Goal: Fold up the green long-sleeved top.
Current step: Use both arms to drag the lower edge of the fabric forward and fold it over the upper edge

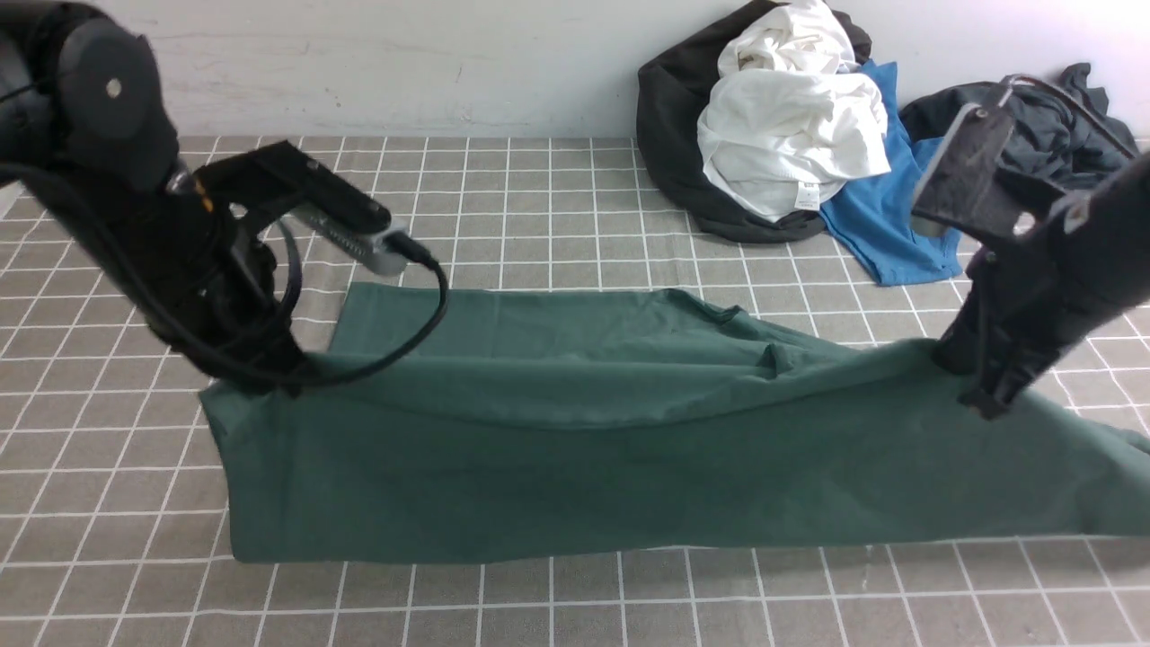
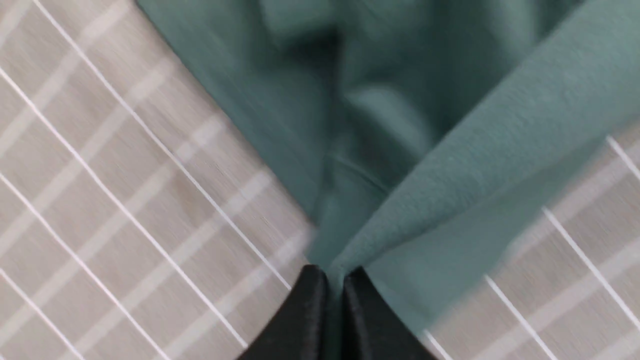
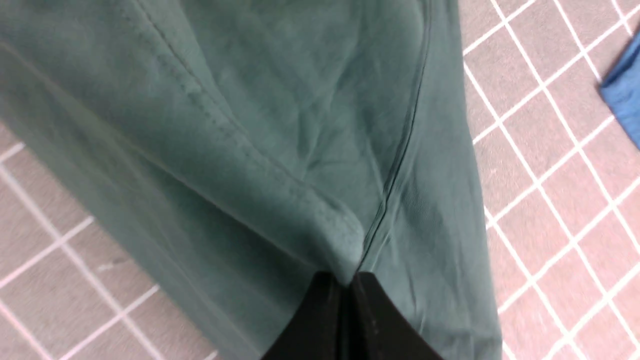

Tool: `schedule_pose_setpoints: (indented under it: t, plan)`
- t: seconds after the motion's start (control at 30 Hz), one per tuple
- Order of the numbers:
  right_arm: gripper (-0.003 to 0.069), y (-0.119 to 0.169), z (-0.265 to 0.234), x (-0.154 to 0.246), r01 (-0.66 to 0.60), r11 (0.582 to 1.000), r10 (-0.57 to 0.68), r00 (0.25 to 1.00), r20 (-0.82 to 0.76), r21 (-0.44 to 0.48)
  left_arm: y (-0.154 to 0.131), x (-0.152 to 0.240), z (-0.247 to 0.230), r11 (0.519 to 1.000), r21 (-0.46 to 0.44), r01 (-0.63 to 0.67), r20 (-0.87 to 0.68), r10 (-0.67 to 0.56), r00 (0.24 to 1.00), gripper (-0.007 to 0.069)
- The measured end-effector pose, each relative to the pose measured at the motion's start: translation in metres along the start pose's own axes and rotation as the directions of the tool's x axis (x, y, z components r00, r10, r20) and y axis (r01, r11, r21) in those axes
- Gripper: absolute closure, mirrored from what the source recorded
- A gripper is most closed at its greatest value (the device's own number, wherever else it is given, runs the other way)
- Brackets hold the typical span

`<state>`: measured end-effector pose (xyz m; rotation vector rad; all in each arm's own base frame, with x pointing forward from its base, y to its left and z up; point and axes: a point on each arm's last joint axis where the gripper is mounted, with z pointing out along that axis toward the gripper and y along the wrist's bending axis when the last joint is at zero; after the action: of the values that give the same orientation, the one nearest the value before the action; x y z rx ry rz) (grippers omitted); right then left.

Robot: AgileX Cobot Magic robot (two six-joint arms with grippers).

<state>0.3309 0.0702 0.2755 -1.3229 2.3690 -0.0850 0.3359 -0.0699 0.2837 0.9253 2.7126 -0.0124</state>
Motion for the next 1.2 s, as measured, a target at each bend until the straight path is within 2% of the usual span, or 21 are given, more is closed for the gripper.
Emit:
schedule_pose_setpoints:
  t: [0.1,0.33,0.47,0.6,0.67,0.77,0.8,0.83,0.93,1.0,1.07,1.13,1.2]
  plan:
    - [0.0659,-0.021,0.023,-0.009,-0.024,0.999,0.023,0.999,-0.023,-0.035,0.02,-0.029,0.011,1.0,-0.018,0.003,0.022,-0.003,1.0,0.0619]
    - [0.0659,-0.065,0.073,-0.028,-0.107,0.994,0.106,0.994,-0.033,-0.037,0.066,-0.083,0.044,0.998,-0.066,0.024,0.058,-0.02,0.998,0.0619]
    - [0.0659,-0.076,0.095,-0.033,-0.164,0.986,0.163,0.986,-0.033,-0.03,0.08,-0.095,0.065,0.996,-0.077,0.046,0.063,-0.041,0.997,0.061]
    - [0.0627,-0.084,0.124,-0.035,-0.223,0.975,0.223,0.974,-0.027,-0.018,0.087,-0.101,0.095,0.994,-0.084,0.068,0.067,-0.063,0.996,0.0564]
    - [0.0596,-0.085,0.132,-0.034,-0.231,0.973,0.23,0.973,-0.022,-0.011,0.088,-0.101,0.104,0.994,-0.086,0.073,0.063,-0.068,0.996,0.0528]
    - [0.047,-0.089,0.139,-0.035,-0.295,0.955,0.295,0.955,0.003,0.012,0.095,-0.1,0.113,0.989,-0.095,0.111,0.081,-0.104,0.991,0.0401]
    - [0.0461,-0.09,0.139,-0.035,-0.309,0.951,0.309,0.951,0.008,0.016,0.095,-0.1,0.113,0.988,-0.097,0.117,0.084,-0.109,0.991,0.0393]
    - [0.04,-0.095,0.135,-0.037,-0.361,0.932,0.361,0.932,0.03,0.031,0.101,-0.099,0.111,0.981,-0.105,0.164,0.093,-0.154,0.984,0.0331]
    - [0.0298,-0.104,0.123,-0.045,-0.472,0.881,0.467,0.88,0.082,0.043,0.106,-0.097,0.104,0.955,-0.098,0.279,0.103,-0.269,0.958,0.0248]
    - [0.0223,-0.104,0.107,-0.055,-0.546,0.838,0.543,0.833,0.11,-0.001,0.104,-0.093,0.095,0.94,-0.081,0.332,0.055,-0.329,0.943,0.0193]
    - [0.0196,-0.095,0.097,-0.068,-0.549,0.834,0.551,0.826,0.116,-0.055,0.097,-0.092,0.089,0.941,-0.065,0.332,0.021,-0.331,0.943,0.0177]
    - [0.0187,-0.075,0.094,-0.086,-0.503,0.855,0.516,0.851,0.099,-0.128,0.084,-0.098,0.086,0.955,-0.032,0.296,0.009,-0.296,0.955,0.018]
    - [0.0186,-0.062,0.099,-0.094,-0.471,0.867,0.487,0.87,0.079,-0.162,0.076,-0.102,0.087,0.962,-0.015,0.272,0.006,-0.272,0.962,0.0191]
